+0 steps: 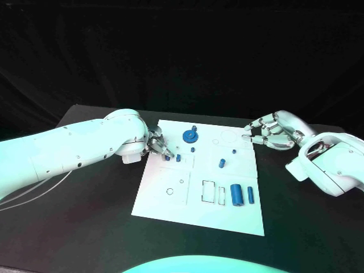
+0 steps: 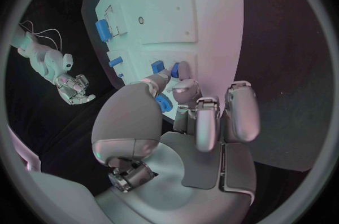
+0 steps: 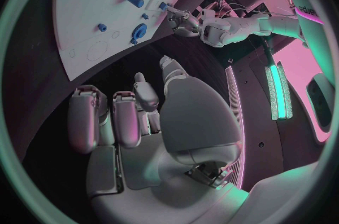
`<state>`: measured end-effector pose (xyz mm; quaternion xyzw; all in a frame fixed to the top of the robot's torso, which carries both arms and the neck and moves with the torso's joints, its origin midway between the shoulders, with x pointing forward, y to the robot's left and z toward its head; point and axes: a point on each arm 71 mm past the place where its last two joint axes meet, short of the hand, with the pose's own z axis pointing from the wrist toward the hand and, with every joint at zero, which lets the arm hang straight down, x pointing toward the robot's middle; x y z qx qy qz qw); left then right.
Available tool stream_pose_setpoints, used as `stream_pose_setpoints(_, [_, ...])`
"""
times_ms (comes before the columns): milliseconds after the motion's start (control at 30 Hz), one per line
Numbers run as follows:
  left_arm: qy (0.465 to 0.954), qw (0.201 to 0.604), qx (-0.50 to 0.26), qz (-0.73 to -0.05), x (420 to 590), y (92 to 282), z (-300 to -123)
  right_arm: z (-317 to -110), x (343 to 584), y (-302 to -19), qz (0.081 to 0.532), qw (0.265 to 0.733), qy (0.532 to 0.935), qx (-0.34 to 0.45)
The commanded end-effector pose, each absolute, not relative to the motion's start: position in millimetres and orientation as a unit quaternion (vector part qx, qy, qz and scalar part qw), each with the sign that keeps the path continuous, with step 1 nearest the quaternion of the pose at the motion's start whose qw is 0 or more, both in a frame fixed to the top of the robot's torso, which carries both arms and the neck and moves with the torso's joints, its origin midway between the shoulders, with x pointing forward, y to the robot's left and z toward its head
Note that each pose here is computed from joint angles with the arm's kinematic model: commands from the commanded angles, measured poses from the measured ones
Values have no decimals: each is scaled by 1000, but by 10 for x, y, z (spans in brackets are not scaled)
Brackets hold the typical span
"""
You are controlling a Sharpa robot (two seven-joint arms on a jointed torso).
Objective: Assemble the parts on the task board
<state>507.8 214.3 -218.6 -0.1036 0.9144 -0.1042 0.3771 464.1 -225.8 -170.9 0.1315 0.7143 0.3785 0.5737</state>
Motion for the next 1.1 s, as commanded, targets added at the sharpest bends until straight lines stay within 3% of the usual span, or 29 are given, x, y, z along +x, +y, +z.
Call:
stream_pose_setpoints(33, [914,378,-101,-104,5072,2140,-2184,-1710,4634,-2249,381,573,715,126])
stream_pose_setpoints(333, [902,394,-120,-127,5068,2147,-2126,-1711,4638,-2253,381,573,715,126])
stream_pose_setpoints(733, [874,434,-144,-164,5089,2183,-1923,-1716,4644,-2264,380,574,714,128])
stream_pose_setpoints(933, [826,491,-134,-241,5091,2021,-1758,-1716,4646,-2271,379,574,714,128])
stream_pose_setpoints(1100, [766,548,-75,-327,5066,1732,-1651,-1722,4648,-2266,380,574,714,128])
